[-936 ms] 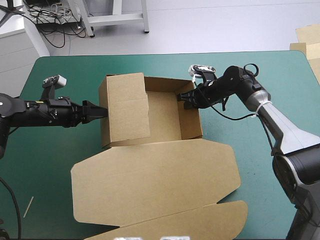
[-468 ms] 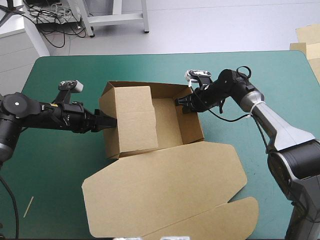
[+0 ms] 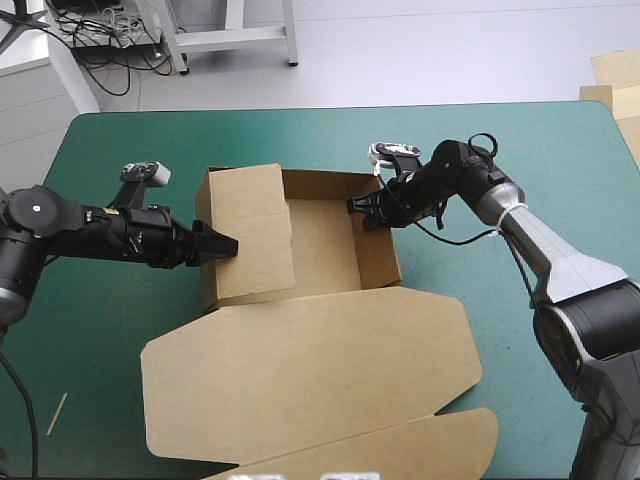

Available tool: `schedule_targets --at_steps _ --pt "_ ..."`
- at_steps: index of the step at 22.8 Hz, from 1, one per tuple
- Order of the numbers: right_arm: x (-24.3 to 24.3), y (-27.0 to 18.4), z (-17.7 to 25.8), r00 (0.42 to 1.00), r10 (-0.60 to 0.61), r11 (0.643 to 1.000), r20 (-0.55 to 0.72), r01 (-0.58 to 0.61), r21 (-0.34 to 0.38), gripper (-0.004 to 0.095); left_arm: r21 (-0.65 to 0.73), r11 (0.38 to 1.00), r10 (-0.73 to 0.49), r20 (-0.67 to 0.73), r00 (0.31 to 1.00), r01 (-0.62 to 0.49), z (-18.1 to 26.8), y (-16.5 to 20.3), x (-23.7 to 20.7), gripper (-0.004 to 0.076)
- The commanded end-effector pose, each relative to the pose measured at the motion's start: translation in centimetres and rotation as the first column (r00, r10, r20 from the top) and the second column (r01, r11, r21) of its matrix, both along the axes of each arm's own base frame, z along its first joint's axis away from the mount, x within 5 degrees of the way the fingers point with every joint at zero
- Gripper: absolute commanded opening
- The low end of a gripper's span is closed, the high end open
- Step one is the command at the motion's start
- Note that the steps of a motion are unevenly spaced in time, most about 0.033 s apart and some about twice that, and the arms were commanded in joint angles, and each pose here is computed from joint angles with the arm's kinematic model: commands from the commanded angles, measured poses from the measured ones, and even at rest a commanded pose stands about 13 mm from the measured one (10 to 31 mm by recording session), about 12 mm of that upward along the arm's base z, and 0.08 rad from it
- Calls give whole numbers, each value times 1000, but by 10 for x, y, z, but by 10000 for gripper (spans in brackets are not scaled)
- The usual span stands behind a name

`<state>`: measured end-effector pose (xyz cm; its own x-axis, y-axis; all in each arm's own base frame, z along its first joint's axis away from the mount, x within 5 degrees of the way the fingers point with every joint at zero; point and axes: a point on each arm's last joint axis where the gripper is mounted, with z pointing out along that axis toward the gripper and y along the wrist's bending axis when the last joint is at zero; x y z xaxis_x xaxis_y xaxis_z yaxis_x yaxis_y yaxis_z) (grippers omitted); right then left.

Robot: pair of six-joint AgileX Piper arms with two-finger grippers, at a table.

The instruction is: Fold the box

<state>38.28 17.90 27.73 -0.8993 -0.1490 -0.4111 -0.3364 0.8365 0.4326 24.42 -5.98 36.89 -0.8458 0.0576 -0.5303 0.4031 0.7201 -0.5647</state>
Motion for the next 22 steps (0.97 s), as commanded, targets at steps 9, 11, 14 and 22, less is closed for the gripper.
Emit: schedule_targets --at_steps 9,11,14,22 --pt "-15 20 39 997 0 993 80 -10 121 -18 47 998 47 -3 999 -47 10 2 -6 527" --pt "-18 33 41 993 -9 991 118 -6 131 -18 115 990 78 -19 997 -76 5 7 -6 527" --pt "-22 46 41 988 -5 993 155 -13 117 -18 243 958 169 -41 985 -155 -2 19 -4 526" --pt "-32 63 41 986 13 994 165 -30 105 -18 331 907 282 -16 959 -261 -6 25 0 364"
